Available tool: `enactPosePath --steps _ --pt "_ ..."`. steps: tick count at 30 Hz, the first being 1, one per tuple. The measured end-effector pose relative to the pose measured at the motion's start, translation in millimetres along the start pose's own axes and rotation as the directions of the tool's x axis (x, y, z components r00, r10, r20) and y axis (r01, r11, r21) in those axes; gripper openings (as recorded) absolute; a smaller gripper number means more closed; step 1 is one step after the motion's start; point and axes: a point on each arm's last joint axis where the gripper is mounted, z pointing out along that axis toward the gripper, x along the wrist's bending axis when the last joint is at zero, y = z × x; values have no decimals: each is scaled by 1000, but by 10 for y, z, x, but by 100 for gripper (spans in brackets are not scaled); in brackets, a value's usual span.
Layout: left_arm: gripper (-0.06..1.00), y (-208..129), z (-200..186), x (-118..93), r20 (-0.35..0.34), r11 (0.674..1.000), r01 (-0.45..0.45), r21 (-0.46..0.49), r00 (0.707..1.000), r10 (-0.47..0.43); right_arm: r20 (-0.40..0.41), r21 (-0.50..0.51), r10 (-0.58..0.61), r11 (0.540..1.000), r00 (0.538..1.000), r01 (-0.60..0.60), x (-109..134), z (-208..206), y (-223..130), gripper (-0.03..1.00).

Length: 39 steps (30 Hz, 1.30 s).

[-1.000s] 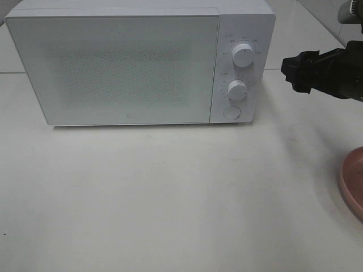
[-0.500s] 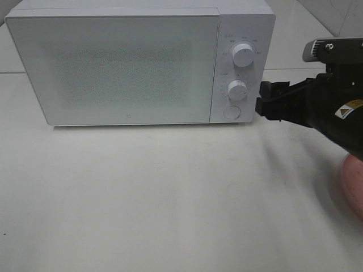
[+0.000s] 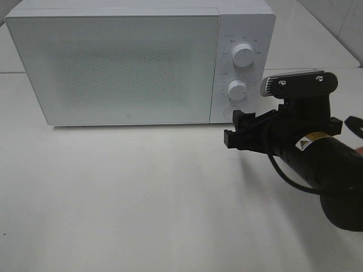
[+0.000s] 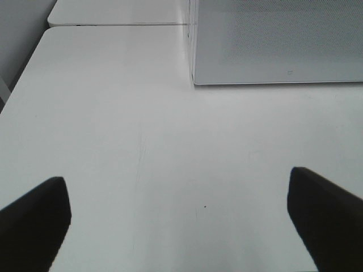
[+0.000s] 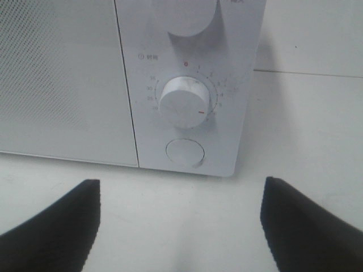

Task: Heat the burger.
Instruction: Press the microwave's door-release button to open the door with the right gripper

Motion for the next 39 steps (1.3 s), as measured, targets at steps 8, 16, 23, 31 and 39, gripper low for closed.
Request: enactPosePath --steps 8,16,23,31,39 --pt "98 0 0 0 0 1000 0 0 1000 0 25 27 18 999 1000 -19 116 -50 -108 75" --pt "98 0 0 0 0 1000 0 0 1000 0 28 29 32 999 999 -33 117 -52 -111 72" --pt "98 0 0 0 0 1000 0 0 1000 0 33 22 232 972 972 -233 117 -52 -111 65" --pt "98 0 0 0 0 1000 0 0 1000 0 39 7 603 798 797 -603 117 -52 -111 54" --pt "98 0 0 0 0 1000 0 0 1000 0 80 33 874 478 479 -878 133 -55 -162 37"
